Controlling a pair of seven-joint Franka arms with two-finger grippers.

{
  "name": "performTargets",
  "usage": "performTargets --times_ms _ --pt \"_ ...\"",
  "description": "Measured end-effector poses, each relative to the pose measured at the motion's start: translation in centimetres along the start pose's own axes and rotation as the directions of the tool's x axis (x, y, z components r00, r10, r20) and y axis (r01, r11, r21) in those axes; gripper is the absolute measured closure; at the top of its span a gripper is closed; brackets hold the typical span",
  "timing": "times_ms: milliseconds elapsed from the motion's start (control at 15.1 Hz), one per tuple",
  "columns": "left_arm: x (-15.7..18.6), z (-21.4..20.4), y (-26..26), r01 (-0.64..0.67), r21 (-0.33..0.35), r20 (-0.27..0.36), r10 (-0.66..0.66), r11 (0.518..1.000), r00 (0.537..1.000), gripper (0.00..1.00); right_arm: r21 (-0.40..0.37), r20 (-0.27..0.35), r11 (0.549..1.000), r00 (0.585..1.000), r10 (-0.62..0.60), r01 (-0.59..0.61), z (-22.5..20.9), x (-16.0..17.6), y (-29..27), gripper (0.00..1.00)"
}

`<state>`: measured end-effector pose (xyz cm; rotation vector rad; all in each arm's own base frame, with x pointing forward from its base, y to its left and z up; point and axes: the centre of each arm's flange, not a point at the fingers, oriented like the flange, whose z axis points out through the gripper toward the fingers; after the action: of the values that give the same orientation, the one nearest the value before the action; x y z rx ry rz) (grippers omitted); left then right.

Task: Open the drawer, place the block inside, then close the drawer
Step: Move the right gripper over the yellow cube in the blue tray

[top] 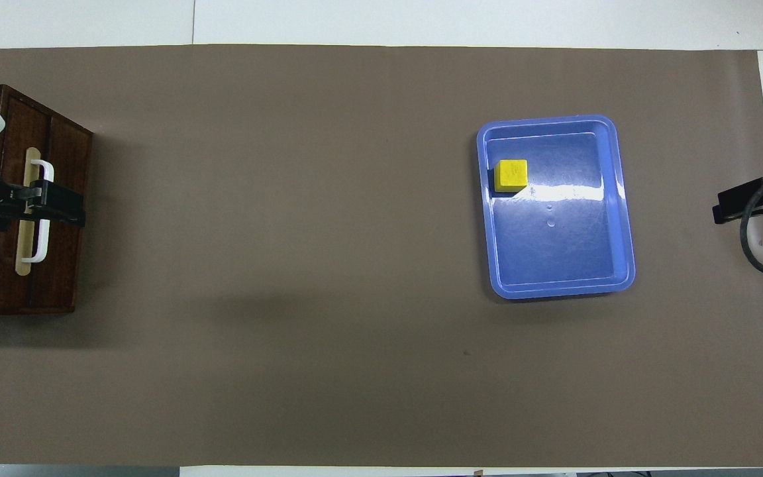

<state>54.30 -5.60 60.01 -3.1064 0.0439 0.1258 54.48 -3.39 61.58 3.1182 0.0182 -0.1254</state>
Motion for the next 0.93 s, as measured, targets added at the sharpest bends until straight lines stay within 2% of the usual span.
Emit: performTargets --times_ms 463,662,794,926 --pt "0.1 0.0 -0.1 0.0 -0.001 -0.004 0.0 1.0 1.0 0.0 0.0 -0.007 1.0 1.0 0.0 0.0 -0.1 0.1 0.0 0.0" --pt "0.6 0.9 -0.2 -0.044 0.004 -0.03 0.044 0.999 0.999 0.0 0.0 -0.008 1.0 1.0 0.002 -0.002 -0.1 0.1 0.1 0.0" --pt "1.4 3.3 -1.0 -0.056 0.054 -0.057 0.059 0.997 0.997 0.0 0.0 -0.007 1.0 1.0 0.004 -0.004 0.1 0.1 0.1 0.0" --pt "2.3 6.1 -2.3 -0.077 0.127 -0.096 0.09 0.989 0.991 0.0 0.004 -0.018 0.998 0.998 0.058 -0.058 0.7 0.4 0.1 0.0"
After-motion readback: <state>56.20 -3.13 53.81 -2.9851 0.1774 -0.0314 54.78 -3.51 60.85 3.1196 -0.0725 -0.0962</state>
